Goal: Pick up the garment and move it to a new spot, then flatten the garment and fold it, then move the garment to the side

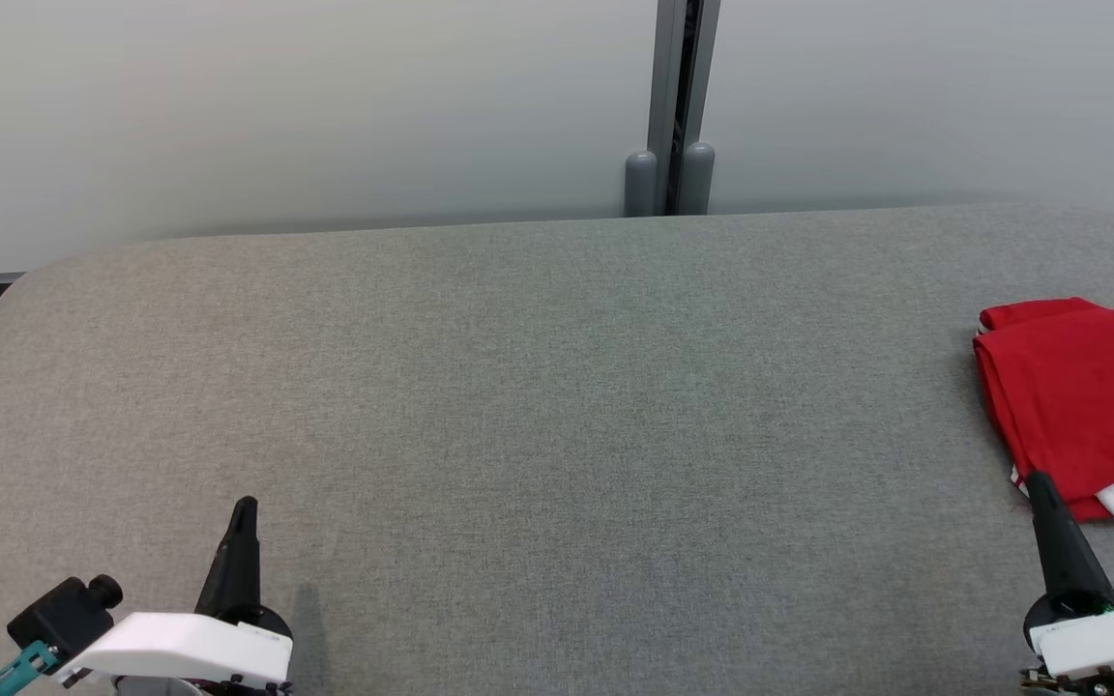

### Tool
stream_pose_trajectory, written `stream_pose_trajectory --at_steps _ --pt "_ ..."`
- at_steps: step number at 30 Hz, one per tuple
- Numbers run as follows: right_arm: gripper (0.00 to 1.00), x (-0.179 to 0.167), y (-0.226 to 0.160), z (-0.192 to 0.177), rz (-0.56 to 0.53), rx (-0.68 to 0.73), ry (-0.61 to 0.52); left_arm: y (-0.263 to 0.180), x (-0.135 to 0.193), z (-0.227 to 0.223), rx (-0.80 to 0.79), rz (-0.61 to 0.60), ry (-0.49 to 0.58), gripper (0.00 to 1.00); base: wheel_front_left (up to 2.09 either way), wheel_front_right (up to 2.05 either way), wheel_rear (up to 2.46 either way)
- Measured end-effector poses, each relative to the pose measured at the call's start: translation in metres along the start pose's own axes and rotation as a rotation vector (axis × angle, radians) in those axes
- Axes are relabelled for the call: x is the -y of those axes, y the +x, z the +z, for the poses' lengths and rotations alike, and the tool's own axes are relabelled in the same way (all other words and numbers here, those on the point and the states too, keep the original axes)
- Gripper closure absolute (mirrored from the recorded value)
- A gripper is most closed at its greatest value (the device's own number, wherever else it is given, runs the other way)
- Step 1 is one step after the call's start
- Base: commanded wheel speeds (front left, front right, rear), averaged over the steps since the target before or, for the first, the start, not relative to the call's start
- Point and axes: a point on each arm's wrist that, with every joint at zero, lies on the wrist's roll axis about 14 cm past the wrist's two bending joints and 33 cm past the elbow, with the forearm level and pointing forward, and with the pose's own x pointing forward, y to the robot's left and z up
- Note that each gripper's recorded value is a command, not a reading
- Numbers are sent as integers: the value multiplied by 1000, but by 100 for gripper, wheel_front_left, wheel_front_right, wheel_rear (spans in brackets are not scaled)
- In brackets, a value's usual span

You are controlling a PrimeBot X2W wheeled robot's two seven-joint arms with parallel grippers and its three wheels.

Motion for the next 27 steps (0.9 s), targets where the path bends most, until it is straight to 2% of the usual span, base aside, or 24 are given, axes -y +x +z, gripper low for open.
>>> stream_pose_trajectory --at_steps 27 --pt "100 0 7 2 -2 16 296 9 10 10 2 -42 -293 100 0 0 0"
